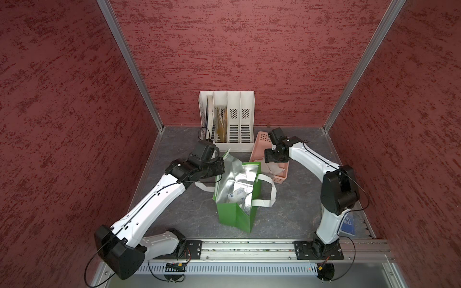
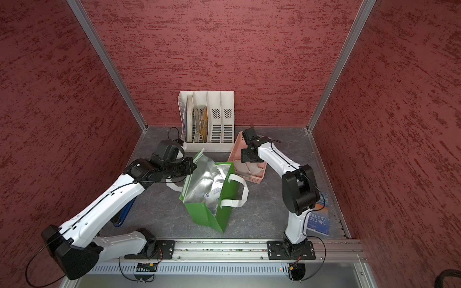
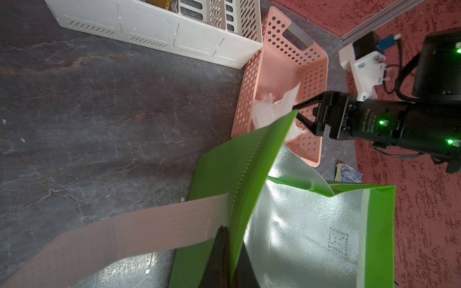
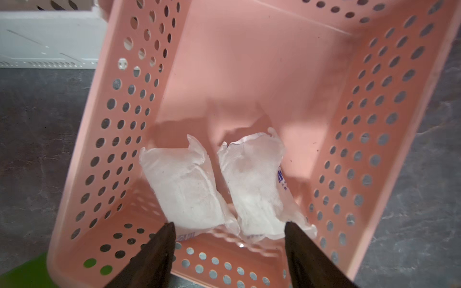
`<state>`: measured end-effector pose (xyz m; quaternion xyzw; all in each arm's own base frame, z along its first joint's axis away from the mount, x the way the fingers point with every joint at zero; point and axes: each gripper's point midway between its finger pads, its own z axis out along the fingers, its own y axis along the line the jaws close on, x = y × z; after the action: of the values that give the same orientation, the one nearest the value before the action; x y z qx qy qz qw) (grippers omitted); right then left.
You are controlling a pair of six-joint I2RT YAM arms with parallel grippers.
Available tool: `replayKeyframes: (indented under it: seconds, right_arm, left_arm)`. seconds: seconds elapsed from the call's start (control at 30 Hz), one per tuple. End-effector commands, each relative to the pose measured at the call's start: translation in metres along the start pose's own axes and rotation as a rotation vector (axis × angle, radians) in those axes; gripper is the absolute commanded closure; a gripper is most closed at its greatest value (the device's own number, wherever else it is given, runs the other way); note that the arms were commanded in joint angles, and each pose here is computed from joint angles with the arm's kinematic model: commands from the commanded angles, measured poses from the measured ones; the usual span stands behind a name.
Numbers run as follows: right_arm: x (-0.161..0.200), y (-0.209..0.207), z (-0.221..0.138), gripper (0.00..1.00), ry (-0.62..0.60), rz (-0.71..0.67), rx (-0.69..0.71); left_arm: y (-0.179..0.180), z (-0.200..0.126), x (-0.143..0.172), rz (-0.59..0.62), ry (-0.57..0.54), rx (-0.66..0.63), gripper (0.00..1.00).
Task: Place the ice pack in the delivery bag
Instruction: Pick up the ice pack from the bin.
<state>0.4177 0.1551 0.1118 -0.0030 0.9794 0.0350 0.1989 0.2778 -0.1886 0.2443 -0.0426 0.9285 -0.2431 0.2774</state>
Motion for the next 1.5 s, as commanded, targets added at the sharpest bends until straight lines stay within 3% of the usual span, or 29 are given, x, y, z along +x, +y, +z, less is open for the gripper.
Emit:
replayKeyframes:
  seconds: [0.0, 0.2, 0.33, 0.8, 1.07, 1.27, 1.47]
  right_arm:
    - [0.004, -0.012, 0.011, 0.31, 0.043, -0.001, 0.023]
    - [0.02, -0.033, 0.027, 0.37, 0.074, -0.006, 0.13]
    - [0.026, -0.031, 0.038, 0.4, 0.096, -0.004, 0.117]
    - [0.036, -0.028, 0.084, 0.33, 0.182, -0.012, 0.128]
    - [0.034, -0.029, 0.085, 0.44, 0.174, -0.007, 0.141]
    - [0.009, -0.027, 0.057, 0.53, 0.074, 0.004, 0.135]
    - [-0.041, -0.019, -0.023, 0.57, -0.157, 0.008, 0.066]
  left_arm:
    - [-0.002, 0.003, 0.002, 0.016, 0.008, 0.012, 1.0]
    - [-0.003, 0.005, 0.001, 0.018, 0.01, 0.015, 1.0]
    - [-0.003, 0.006, 0.001, 0.018, 0.015, 0.016, 1.0]
    - [-0.004, 0.001, 0.002, 0.015, 0.004, 0.02, 1.0]
    - [-0.003, 0.0, 0.0, 0.016, -0.001, 0.019, 1.0]
    - [-0.003, -0.002, 0.0, 0.018, -0.009, 0.018, 1.0]
    - [-0.004, -0.003, 0.0, 0.02, -0.011, 0.023, 1.0]
